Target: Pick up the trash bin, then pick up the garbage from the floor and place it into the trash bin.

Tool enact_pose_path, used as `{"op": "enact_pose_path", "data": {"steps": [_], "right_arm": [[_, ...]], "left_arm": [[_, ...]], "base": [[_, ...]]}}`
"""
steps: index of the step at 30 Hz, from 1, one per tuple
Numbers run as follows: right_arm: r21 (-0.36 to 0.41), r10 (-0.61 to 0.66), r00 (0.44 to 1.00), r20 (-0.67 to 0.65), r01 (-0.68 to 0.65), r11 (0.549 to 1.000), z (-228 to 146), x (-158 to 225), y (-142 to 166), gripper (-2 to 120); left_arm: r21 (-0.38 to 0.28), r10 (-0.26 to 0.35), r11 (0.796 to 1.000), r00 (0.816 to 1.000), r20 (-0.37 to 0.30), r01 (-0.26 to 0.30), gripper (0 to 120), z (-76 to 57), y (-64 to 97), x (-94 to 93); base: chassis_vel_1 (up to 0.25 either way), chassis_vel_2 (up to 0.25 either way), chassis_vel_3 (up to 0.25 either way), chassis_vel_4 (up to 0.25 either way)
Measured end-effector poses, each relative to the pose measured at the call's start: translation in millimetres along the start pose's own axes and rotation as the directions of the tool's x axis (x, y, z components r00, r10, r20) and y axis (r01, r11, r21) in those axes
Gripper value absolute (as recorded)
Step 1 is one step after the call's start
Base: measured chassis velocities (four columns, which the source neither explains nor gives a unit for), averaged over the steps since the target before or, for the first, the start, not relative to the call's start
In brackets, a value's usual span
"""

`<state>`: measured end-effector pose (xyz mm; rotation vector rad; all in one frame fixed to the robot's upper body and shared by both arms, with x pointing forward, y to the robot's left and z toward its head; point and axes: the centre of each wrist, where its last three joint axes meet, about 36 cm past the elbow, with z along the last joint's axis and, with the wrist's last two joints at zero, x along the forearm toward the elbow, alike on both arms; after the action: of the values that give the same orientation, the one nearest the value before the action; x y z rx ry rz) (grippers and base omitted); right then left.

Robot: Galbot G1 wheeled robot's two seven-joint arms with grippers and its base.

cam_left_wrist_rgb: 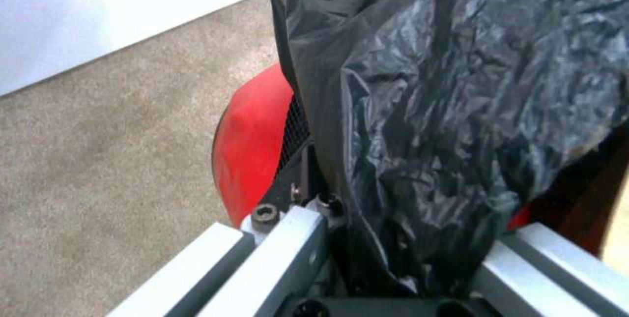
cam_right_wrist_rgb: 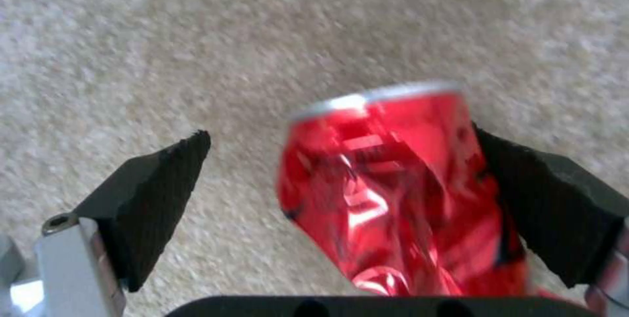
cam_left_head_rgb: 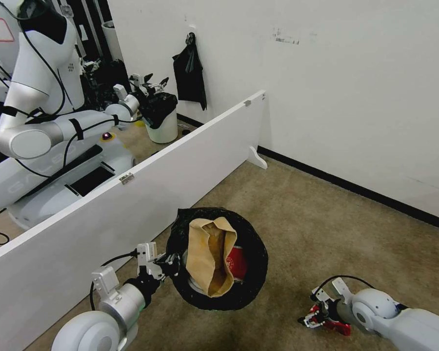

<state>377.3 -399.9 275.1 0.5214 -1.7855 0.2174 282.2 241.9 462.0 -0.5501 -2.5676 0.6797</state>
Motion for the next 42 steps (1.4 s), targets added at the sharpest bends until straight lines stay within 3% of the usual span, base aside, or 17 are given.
{"op": "enact_pose_path", "data": {"steps": [26,31,35,37,42], "right_arm": [[0.014,0.055,0.998,-0.028,-0.054,0.998,19.7,20.8,-12.5,98],[0.023,0.057,0.998,-0.029,-0.056,0.998,17.5,18.7,-10.7,78],[0.026,0.056,0.998,-0.03,-0.055,0.998,16.6,17.7,-10.2,70],[0.027,0.054,0.998,-0.03,-0.054,0.998,16.2,17.0,-9.5,57],[0.028,0.054,0.998,-0.031,-0.054,0.998,15.8,16.8,-9.6,42]], "left_arm": [[0.003,0.004,1.0,1.0,0.002,-0.004,0,0.1,-3.2,0.3],[0.004,0.002,1.0,1.0,0.002,-0.002,0,0.5,-3.9,1.6],[0.004,0.002,1.0,1.0,0.002,-0.002,0,0.5,-4.0,1.8],[0.004,0.002,1.0,1.0,0.003,-0.002,0,0.4,-4.1,1.9],[0.003,0.003,1.0,1.0,0.003,-0.003,0,0.1,-4.1,1.8]], "base": [[0.0,0.0,0.0,0.0],[0.0,0.0,0.0,0.0],[0.0,0.0,0.0,0.0],[0.0,0.0,0.0,0.0],[0.0,0.0,0.0,0.0]]}}
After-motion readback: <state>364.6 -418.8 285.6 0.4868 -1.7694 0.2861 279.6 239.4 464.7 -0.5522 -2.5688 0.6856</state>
